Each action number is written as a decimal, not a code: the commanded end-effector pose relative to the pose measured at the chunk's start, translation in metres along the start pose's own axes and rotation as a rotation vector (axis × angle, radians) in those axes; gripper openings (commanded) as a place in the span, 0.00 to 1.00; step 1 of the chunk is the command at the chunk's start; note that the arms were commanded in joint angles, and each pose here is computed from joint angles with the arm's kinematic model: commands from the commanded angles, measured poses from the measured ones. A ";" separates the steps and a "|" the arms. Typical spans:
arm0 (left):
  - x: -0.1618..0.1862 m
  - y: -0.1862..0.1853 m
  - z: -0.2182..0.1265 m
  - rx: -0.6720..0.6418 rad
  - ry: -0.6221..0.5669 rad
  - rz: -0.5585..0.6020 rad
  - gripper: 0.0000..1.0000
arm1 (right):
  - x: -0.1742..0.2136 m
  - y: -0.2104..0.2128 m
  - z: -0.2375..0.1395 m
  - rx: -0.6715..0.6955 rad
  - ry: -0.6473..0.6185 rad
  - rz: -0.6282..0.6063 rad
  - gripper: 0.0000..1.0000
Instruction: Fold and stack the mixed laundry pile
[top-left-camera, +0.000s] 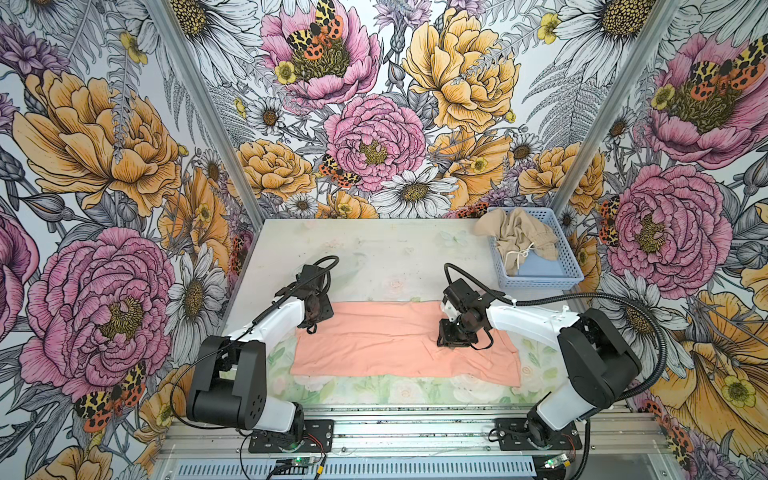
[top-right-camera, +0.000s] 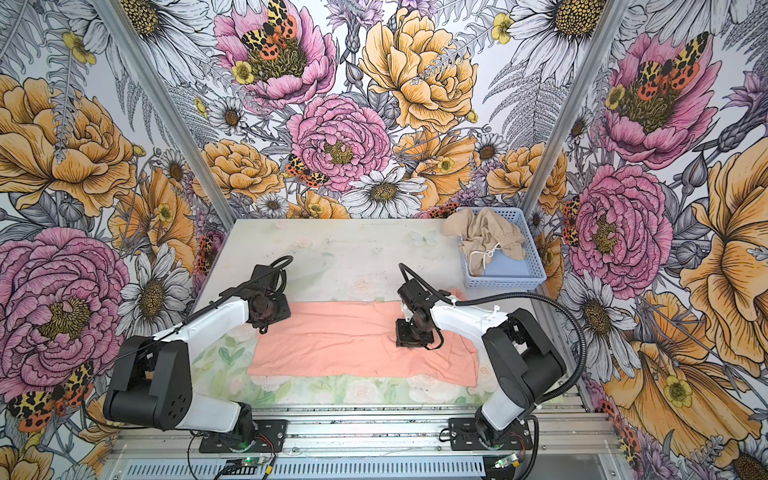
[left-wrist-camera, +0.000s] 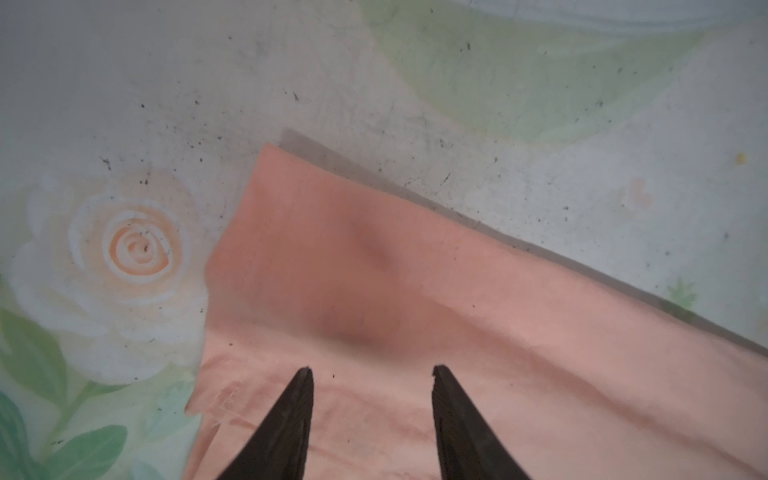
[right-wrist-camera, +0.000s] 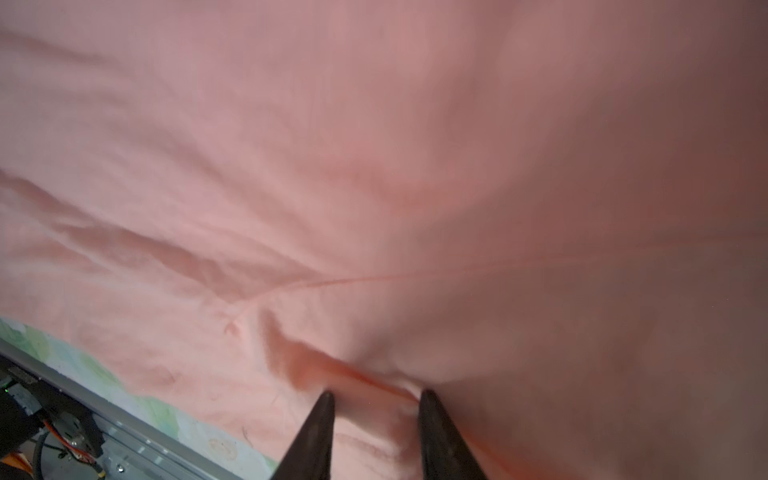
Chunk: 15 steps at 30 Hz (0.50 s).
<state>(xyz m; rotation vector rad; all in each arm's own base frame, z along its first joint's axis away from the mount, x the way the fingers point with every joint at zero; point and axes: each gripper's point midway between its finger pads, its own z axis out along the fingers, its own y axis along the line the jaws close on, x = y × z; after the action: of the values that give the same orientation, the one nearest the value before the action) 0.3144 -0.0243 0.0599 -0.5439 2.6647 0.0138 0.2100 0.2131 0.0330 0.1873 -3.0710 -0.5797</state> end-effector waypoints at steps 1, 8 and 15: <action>-0.001 -0.004 -0.003 0.026 -0.016 -0.011 0.48 | 0.020 0.010 -0.005 -0.032 0.025 0.014 0.37; -0.001 -0.013 0.003 0.027 -0.002 0.012 0.48 | 0.012 0.012 -0.027 -0.005 -0.040 0.010 0.37; 0.003 -0.017 0.022 -0.013 0.049 0.037 0.48 | -0.026 -0.012 -0.061 0.037 -0.154 0.062 0.37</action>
<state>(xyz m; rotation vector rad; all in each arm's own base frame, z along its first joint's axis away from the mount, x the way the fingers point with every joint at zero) 0.3157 -0.0351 0.0391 -0.5043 2.7378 0.0399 0.2213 0.2022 0.0745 0.0980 -3.1468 -0.6184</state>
